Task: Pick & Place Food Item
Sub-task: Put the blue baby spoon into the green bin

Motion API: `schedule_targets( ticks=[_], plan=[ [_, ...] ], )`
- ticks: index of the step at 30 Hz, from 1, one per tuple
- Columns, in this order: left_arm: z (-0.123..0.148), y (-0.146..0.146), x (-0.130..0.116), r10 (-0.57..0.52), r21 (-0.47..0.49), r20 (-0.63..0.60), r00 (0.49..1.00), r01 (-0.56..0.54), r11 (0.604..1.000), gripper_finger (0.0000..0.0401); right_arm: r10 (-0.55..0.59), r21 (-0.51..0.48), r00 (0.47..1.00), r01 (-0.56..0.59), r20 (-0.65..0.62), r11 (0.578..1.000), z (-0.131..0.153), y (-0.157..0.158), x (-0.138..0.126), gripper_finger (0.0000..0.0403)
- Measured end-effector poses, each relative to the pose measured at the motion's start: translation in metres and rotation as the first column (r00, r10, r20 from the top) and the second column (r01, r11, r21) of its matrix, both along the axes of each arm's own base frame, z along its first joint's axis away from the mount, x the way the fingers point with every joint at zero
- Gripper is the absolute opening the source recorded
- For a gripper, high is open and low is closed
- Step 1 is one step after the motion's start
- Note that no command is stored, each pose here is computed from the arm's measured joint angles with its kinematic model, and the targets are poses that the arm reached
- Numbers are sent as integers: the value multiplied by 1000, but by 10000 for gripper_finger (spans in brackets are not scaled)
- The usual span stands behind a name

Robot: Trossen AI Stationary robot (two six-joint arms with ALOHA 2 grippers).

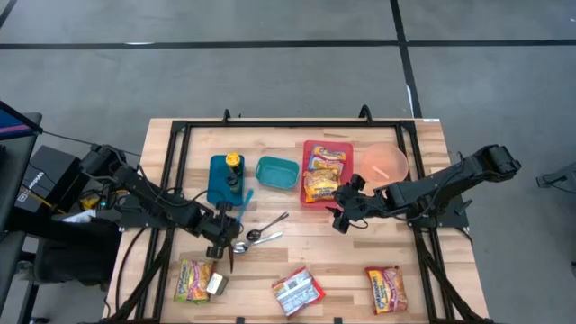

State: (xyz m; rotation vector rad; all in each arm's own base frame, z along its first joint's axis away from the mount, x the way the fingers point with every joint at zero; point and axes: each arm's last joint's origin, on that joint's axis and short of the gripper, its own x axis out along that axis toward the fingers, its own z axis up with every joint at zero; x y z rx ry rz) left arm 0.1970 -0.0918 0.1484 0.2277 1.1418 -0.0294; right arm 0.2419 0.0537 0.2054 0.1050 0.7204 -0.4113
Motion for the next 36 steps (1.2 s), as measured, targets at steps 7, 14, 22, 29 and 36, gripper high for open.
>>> schedule_targets(
  ticks=[7, 14, 22, 29, 36],
  plan=[
    [0, 0, 0, -4, 1, -4, 1000, 4, 1000, 143, 0, 0, 1000, 0, 1, 1000, 0, 0, 0, 245],
    [0, 1, 0, -18, 43, 4, 1000, 17, 999, 146, 0, 1, 1000, 0, 2, 1000, 0, 0, 0, 245],
    [-1, 1, 0, -19, 44, 1, 1000, 19, 999, 128, 0, 0, 1000, 0, 1, 1000, 0, 0, 0, 245],
    [-17, 0, 3, -17, 83, -76, 997, 23, 996, 129, 0, 0, 1000, 0, 2, 1000, 0, 0, 0, 245],
    [-18, 0, 4, -7, 115, -60, 998, 14, 993, 115, 0, 1, 1000, 0, 3, 1000, 0, 0, 0, 245]
  ],
)
